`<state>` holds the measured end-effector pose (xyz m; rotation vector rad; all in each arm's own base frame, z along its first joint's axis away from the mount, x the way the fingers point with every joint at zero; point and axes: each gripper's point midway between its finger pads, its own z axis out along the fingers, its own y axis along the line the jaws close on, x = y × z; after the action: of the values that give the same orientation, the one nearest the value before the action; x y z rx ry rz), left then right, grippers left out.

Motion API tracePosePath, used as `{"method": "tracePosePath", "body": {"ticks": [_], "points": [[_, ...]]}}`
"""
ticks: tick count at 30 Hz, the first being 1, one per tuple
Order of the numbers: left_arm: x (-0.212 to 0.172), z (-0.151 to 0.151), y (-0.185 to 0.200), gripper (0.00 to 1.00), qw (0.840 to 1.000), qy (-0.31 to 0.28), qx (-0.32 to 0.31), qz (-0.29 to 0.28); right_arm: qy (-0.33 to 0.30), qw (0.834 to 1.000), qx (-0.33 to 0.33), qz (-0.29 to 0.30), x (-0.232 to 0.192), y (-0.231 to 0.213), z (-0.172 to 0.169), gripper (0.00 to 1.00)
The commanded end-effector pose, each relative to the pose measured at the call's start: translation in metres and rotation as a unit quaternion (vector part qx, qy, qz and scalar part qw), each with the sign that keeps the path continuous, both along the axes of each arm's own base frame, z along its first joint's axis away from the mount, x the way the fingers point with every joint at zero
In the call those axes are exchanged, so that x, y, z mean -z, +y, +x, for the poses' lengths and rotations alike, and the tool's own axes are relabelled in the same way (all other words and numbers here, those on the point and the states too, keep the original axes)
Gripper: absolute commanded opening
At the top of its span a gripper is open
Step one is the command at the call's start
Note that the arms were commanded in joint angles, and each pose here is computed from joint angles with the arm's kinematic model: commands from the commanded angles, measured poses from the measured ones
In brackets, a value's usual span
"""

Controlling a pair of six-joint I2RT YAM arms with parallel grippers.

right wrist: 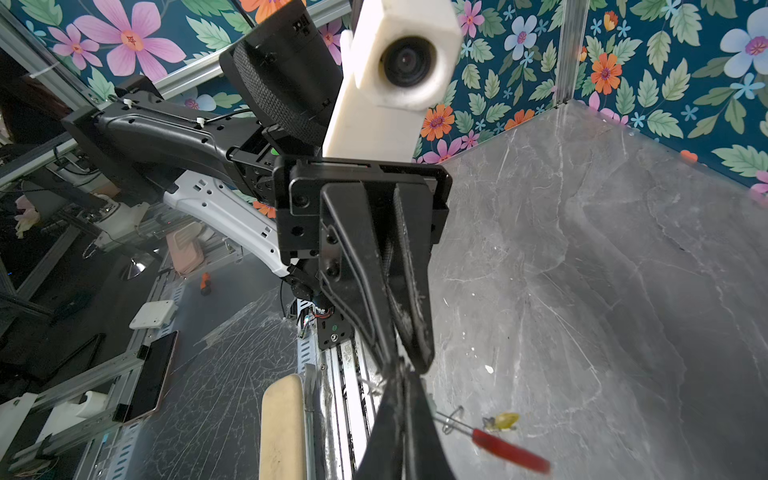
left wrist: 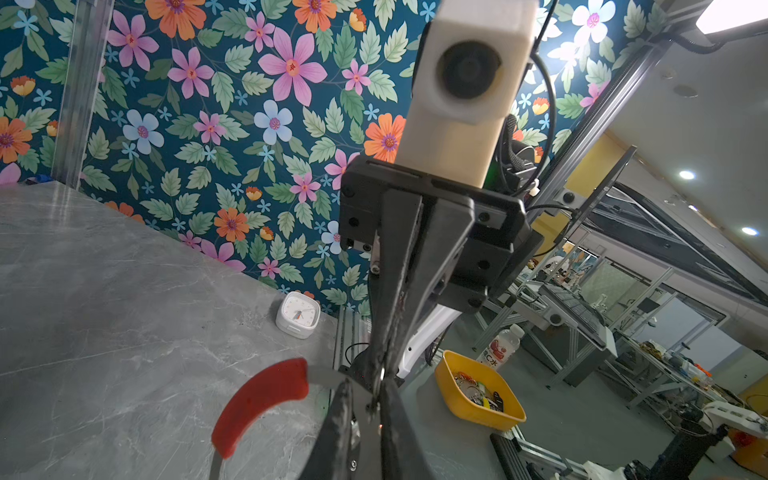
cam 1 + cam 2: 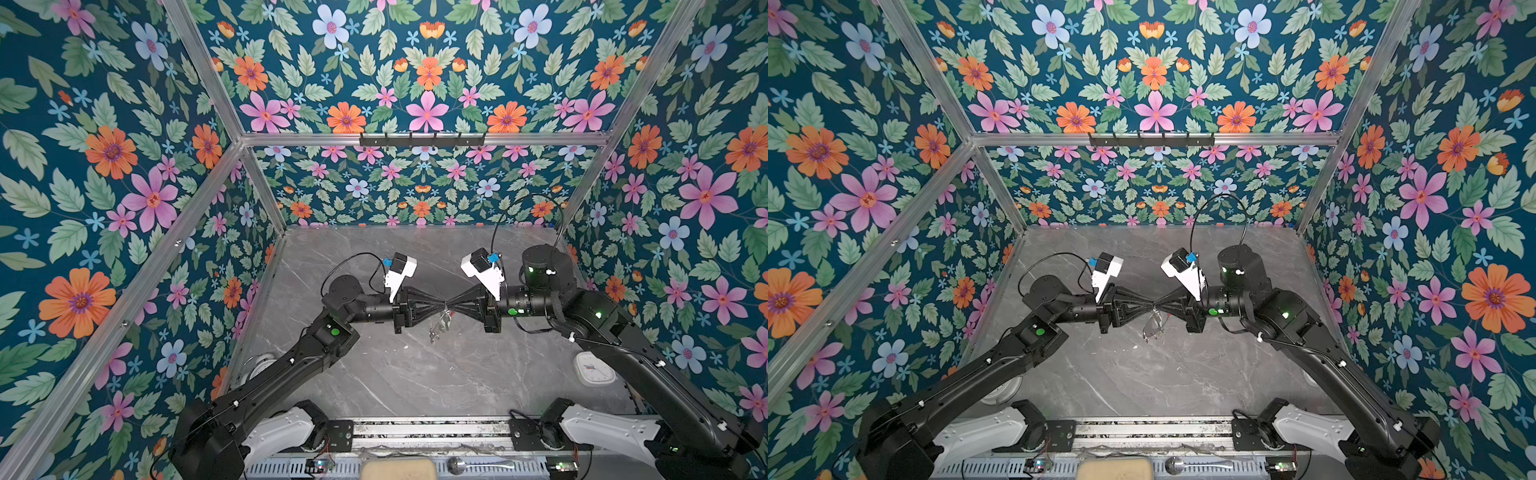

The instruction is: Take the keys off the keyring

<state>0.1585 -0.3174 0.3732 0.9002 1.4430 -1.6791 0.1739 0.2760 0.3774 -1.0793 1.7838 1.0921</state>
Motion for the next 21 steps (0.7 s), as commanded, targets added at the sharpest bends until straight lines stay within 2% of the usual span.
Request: {"method": "tracePosePath", "body": {"ticks": [1,17,21], "points": [[-0.0054,-0.0042,0.0012,0.15,1.000,-0.011,0.009,-0.005,-0.014,1.000,-0.003,0.011,-0.0076,0.0024,0.0011,0.00],[-0.0108,-0.0118,0.0021,0.09,0.999,-0.007,0.033,-0.020,-0.016,1.000,0.002,0.018,-0.0084,0.0055,0.0048,0.00],[-0.0129,-0.0142,0.0029,0.01,0.999,-0.007,0.037,-0.030,-0.016,1.000,0.003,0.023,-0.0090,0.0072,0.0064,0.00]]}}
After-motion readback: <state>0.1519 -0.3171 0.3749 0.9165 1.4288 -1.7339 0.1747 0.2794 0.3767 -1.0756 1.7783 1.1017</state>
